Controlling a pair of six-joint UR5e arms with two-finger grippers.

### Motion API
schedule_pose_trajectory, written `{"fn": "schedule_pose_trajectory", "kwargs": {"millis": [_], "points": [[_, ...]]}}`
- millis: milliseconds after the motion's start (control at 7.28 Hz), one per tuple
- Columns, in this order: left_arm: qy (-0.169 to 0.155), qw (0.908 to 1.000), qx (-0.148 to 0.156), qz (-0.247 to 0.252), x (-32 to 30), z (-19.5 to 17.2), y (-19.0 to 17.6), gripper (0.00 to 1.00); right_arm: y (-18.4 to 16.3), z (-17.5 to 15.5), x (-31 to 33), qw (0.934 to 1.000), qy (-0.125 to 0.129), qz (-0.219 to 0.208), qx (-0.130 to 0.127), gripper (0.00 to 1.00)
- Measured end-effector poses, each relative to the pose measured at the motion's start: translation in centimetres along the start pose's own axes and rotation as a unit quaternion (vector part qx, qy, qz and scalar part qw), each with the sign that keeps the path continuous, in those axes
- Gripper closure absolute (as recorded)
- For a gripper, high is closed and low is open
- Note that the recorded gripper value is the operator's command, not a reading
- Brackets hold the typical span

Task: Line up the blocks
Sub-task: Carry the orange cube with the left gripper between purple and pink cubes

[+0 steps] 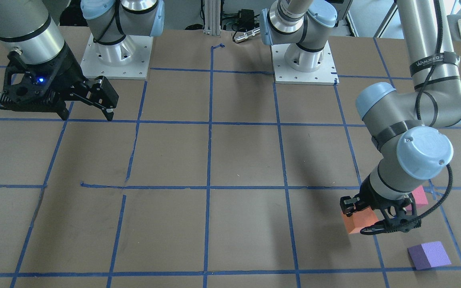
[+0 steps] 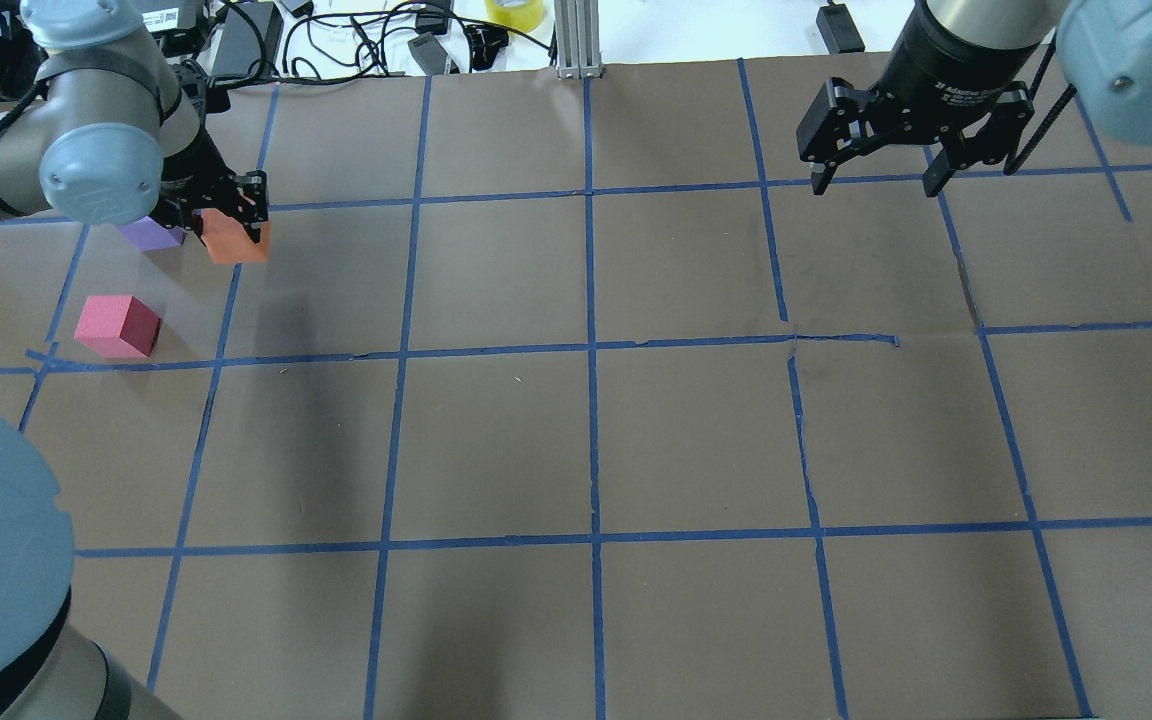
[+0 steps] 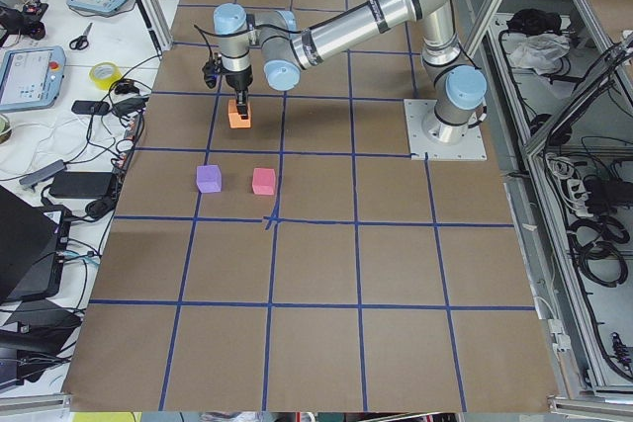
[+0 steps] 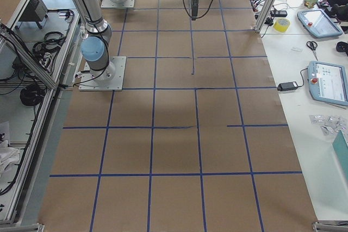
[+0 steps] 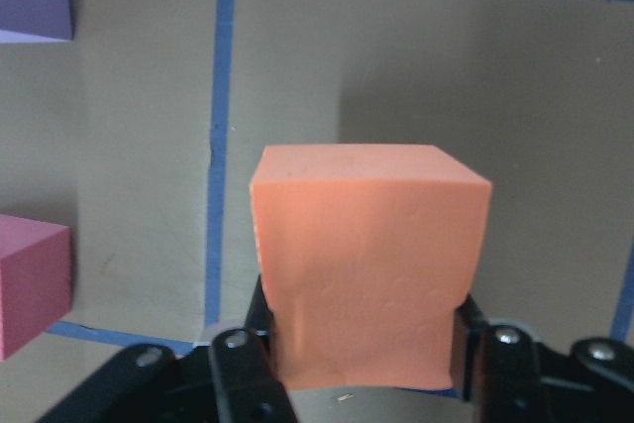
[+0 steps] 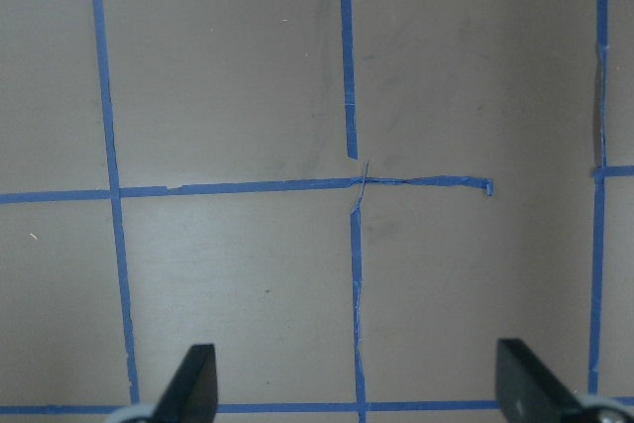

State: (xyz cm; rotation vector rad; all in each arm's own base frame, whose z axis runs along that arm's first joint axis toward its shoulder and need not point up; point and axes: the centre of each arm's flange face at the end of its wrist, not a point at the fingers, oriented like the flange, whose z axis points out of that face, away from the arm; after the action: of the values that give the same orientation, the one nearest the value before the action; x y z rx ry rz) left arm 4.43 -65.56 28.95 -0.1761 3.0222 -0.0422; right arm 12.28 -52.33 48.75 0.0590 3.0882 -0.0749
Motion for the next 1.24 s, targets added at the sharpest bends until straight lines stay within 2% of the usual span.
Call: {"fn": "schedule_pose_trajectory", "kwargs": {"millis": [550,962,1237], "points": [[0.001,0.9989,-0.004,0.047,-10.6,1.3,-0.8,0.87,0.0,-0.6,0.0,0.9999,0.003,0.0,0.015,0.0],[0.013,0.9974,0.006,0.07,-14.4,2.9,-3.0,0.87,-0.1,-0.5,0.0,0.9999,0.003,0.0,0.016,0.0],[0.024,0.9964,0.002,0.081,-15.9,4.7,-3.5,0.87,-0.2,-0.5,0.0,0.9999,0.004,0.001,0.016,0.0]]}}
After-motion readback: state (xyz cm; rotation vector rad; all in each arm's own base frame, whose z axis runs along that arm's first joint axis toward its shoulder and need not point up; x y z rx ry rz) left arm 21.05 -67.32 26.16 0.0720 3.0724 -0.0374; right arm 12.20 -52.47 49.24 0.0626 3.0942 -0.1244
